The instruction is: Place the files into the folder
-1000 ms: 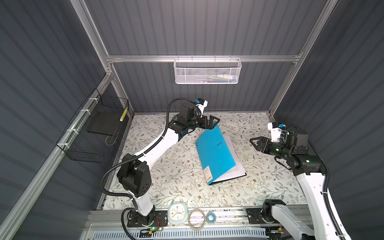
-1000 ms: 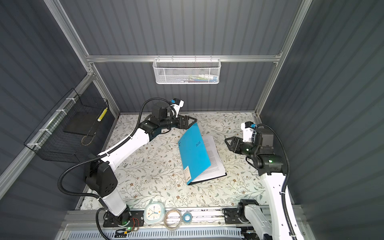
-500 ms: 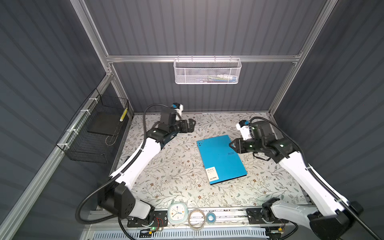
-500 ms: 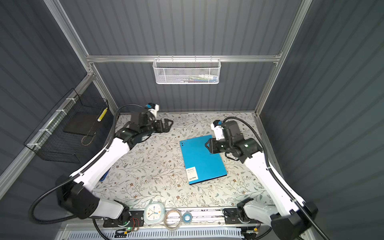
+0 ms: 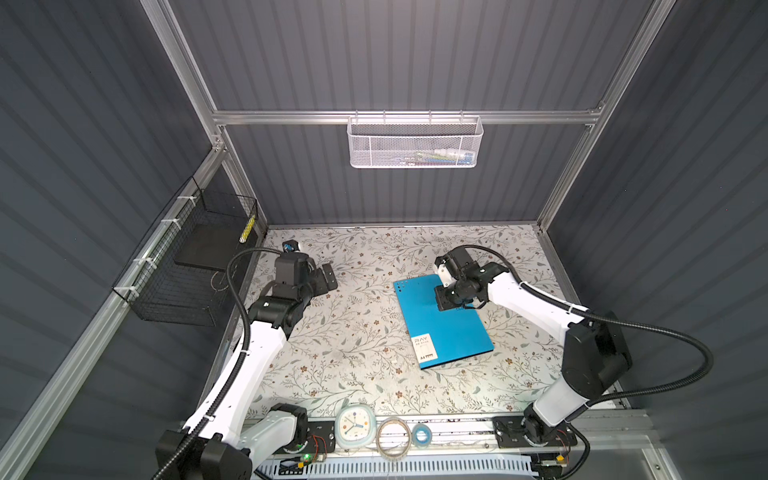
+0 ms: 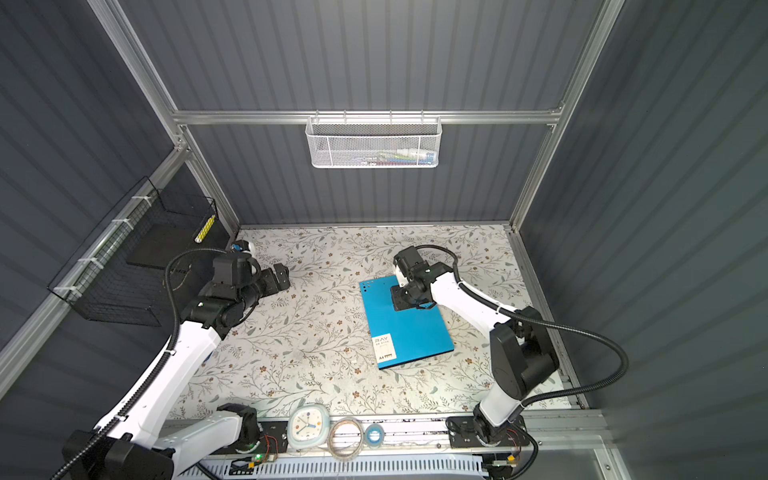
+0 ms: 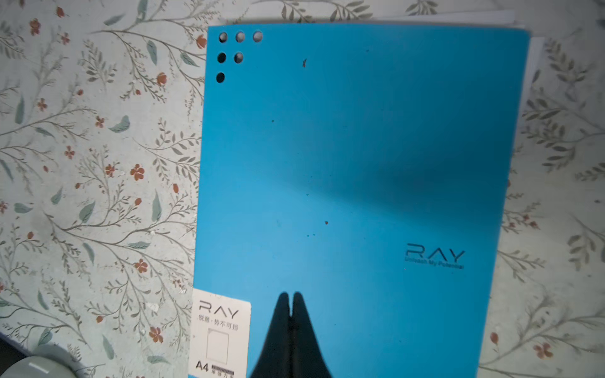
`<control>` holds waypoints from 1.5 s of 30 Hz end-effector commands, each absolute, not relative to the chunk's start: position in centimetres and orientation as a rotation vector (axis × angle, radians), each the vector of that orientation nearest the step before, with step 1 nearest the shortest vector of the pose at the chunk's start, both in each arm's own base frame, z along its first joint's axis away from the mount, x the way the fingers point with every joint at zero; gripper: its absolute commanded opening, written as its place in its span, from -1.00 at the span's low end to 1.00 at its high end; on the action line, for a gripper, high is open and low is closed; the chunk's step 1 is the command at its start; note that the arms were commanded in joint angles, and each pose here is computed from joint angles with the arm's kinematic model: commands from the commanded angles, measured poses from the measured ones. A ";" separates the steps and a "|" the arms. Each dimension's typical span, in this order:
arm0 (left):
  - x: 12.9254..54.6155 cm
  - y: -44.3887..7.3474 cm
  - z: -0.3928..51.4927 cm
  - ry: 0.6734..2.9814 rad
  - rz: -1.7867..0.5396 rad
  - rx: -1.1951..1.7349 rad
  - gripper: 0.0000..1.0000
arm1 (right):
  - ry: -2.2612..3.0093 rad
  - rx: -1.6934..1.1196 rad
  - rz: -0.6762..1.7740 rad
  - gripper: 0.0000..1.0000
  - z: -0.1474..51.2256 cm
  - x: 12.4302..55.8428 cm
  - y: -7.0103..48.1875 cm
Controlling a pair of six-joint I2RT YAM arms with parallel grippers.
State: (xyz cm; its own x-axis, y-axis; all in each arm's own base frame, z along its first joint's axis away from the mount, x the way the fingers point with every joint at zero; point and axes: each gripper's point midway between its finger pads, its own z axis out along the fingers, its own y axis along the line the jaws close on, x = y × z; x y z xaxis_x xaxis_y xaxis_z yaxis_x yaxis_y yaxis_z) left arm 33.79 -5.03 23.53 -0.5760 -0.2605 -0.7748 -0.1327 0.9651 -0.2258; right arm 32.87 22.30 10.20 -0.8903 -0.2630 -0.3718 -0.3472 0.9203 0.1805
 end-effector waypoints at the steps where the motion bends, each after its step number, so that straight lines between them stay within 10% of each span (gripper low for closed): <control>1: 32.5 -3.9 21.8 2.223 -0.140 -0.343 0.99 | 2.740 -0.480 0.299 -1.00 9.5 33.4 22.4; 26: 34.1 -4.5 14.0 2.318 -0.170 -0.400 0.99 | 2.985 -0.447 0.094 -1.00 -0.4 31.1 20.6; 33: 36.7 -3.1 14.9 2.260 -0.136 -0.416 0.99 | 2.785 -0.350 0.404 -1.00 6.9 33.8 22.5; 45: 37.0 -0.2 26.0 1.900 0.024 -0.280 0.99 | 2.024 -0.075 0.126 -0.79 29.2 36.2 9.2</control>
State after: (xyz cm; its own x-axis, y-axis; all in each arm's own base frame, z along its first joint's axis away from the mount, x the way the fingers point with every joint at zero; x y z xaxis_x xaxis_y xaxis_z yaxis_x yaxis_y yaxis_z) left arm 37.15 -0.95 21.04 -0.4613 -0.2561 -0.8495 -0.2333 0.9588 -0.1624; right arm 36.20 12.37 28.47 -0.5109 0.0483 -0.8583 -0.1932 0.9664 0.1694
